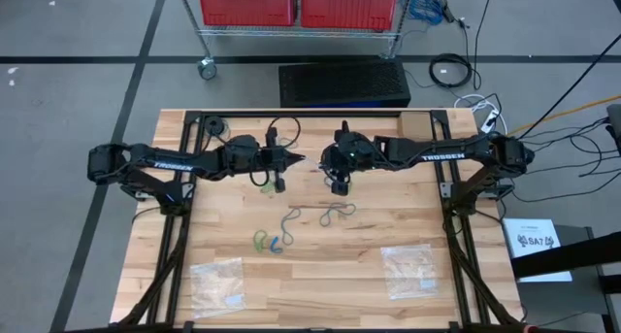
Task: Sort rubber bands
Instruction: Open the top zip bag
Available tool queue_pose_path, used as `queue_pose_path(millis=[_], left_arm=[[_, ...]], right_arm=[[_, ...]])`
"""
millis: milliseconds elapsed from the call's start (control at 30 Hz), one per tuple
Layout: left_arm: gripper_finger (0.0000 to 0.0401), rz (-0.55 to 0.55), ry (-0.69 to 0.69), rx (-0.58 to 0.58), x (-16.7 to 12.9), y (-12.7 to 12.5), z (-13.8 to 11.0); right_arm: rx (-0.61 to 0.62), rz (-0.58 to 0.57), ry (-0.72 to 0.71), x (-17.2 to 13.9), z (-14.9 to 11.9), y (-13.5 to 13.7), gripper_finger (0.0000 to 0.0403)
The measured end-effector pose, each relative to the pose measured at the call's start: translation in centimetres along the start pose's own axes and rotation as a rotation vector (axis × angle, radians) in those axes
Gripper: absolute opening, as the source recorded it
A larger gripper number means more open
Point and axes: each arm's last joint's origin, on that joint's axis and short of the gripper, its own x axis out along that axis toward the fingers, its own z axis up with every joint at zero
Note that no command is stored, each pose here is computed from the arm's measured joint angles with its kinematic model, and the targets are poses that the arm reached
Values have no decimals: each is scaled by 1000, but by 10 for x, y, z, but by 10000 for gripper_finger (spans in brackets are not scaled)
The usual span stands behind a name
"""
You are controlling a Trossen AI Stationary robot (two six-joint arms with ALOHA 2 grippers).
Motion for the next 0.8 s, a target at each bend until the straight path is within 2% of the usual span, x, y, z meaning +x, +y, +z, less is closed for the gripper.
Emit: queue_pose_path(millis=[233,700,800], left_arm=[[0,23,-9,-1,-4,4,3],[0,37,-13,-2,-8,7,6],[0,38,-13,-2,-8,7,6]], right_arm=[[-5,-59,89,0,-8,-1,11],[14,-54,222,-2,-21,-2,11],[49,-90,240,-2,-23,-2,15]])
